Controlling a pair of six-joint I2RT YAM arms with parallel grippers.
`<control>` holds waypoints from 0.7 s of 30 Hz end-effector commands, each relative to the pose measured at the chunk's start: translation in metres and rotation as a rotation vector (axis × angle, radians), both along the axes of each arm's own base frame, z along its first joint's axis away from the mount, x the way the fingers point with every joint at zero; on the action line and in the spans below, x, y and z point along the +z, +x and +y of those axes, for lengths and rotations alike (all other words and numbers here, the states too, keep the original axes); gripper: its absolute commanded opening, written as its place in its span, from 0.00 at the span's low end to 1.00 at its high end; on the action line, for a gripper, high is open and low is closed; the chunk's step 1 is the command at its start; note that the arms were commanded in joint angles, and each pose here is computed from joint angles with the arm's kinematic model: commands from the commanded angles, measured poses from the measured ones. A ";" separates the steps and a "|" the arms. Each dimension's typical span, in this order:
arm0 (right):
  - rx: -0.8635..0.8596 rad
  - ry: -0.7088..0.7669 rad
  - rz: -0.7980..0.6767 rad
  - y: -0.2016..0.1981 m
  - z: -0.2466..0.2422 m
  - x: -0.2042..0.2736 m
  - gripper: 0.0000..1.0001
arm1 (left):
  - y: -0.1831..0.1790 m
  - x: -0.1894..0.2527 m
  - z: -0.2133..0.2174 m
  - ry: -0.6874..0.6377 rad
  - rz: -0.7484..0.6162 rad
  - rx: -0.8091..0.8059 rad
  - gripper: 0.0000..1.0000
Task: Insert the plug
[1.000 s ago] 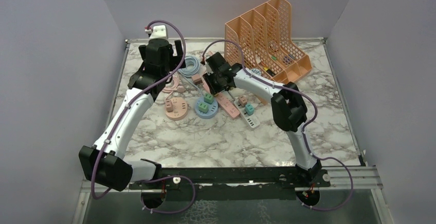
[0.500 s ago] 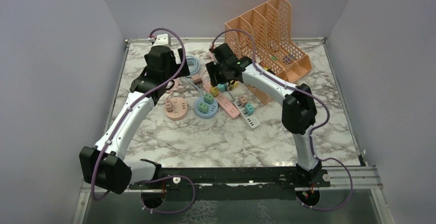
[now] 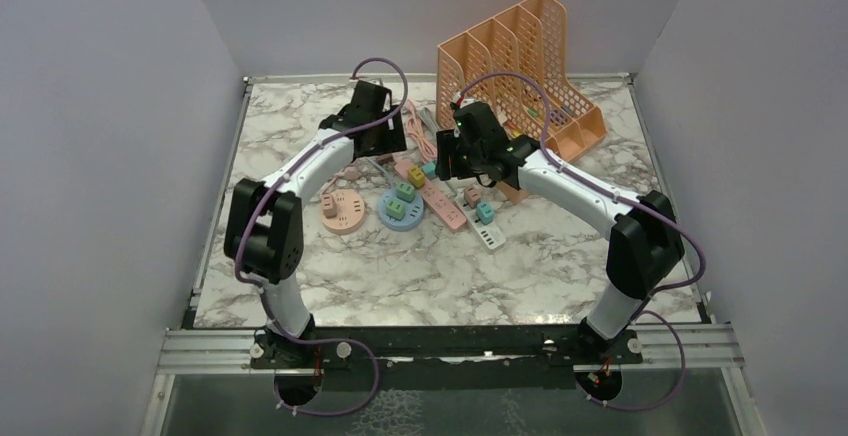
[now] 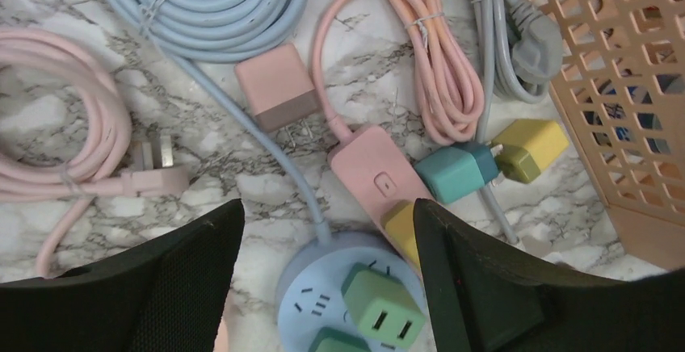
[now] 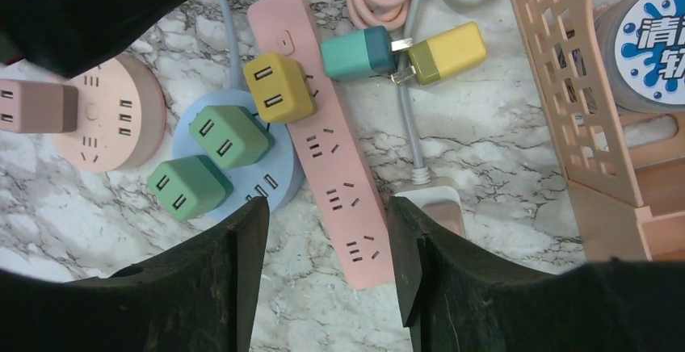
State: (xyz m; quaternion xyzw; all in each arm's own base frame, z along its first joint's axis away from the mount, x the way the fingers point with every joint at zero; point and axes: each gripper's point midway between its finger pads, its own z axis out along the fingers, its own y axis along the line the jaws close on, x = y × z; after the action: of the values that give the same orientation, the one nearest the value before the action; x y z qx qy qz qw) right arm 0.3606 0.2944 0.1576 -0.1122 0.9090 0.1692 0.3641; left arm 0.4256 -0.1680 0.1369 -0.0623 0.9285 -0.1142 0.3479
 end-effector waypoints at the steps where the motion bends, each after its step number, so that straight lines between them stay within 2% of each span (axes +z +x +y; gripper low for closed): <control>1: -0.012 -0.040 -0.081 0.012 -0.006 0.012 0.55 | 0.025 -0.016 -0.004 0.081 0.016 0.072 0.78; 9: -0.021 -0.127 -0.174 0.020 -0.025 0.025 0.49 | 0.042 -0.055 0.008 0.191 0.097 0.164 0.73; 13: -0.010 -0.145 -0.181 0.019 -0.027 0.023 0.44 | 0.044 -0.066 0.004 0.187 0.118 0.155 0.73; 21: 0.009 -0.151 -0.180 0.021 -0.024 0.019 0.40 | 0.054 -0.087 0.003 0.202 0.142 0.172 0.57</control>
State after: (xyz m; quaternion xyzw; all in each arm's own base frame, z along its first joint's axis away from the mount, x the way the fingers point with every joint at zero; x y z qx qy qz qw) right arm 0.3764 0.2718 0.1641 -0.1576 0.8935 0.0943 0.4098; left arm 0.4713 -0.1694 0.0529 -0.1040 0.9517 -0.0040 0.2890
